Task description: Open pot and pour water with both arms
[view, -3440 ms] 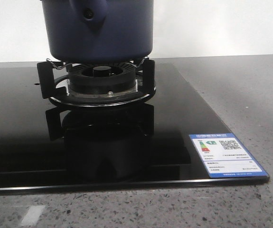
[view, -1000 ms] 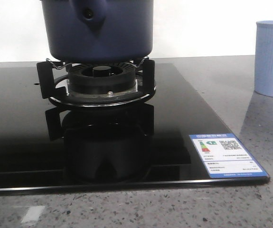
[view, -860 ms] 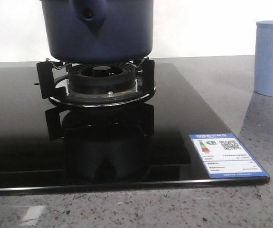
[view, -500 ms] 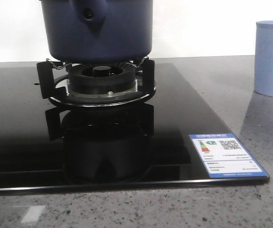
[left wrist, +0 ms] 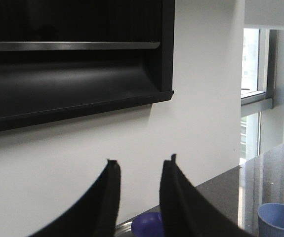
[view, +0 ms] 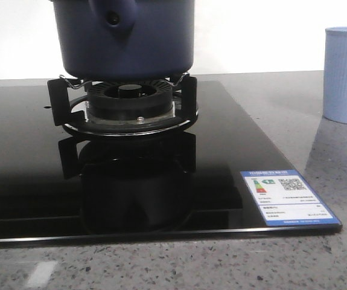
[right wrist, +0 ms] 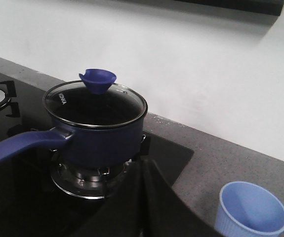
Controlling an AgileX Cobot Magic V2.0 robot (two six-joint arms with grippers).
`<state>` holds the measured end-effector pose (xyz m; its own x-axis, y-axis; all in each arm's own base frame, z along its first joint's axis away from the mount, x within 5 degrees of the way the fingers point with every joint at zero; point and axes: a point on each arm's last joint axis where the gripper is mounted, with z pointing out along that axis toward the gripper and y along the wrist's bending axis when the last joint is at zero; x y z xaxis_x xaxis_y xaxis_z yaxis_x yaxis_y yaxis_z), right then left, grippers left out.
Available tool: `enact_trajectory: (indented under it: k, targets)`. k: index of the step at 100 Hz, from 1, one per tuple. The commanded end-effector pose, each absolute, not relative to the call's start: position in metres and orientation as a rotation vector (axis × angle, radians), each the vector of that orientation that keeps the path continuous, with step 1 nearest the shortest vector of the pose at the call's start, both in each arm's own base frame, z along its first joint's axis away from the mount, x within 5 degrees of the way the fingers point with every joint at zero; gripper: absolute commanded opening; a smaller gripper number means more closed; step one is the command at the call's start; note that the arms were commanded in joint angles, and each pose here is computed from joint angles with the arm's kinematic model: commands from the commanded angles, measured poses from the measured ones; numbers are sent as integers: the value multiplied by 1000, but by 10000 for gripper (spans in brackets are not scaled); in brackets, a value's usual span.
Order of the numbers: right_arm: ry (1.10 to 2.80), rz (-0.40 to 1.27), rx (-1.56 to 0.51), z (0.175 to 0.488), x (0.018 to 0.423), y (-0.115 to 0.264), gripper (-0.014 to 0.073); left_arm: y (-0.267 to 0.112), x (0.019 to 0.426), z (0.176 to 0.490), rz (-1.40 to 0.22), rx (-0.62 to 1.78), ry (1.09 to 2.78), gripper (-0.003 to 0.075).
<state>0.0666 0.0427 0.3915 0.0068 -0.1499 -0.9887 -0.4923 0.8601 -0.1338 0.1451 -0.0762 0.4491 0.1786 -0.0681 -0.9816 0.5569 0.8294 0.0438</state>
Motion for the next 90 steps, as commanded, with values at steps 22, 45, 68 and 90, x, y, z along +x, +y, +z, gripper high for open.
enact_trajectory:
  k: [22,45,68,90]
  targets:
    - [1435,204,-371,342,44,28,-64,-42,80,365,-393,336,1352,-19]
    - [1417,238,-369,323,32,28,-64,-38,69,322,-394,341,1401,-19]
    - [1418,239,-370,323,32,28,-64,-40,69,313,-414,368,1421,-19]
    - [1418,239,-370,323,32,28,-64,-40,69,313,-414,368,1421,-19]
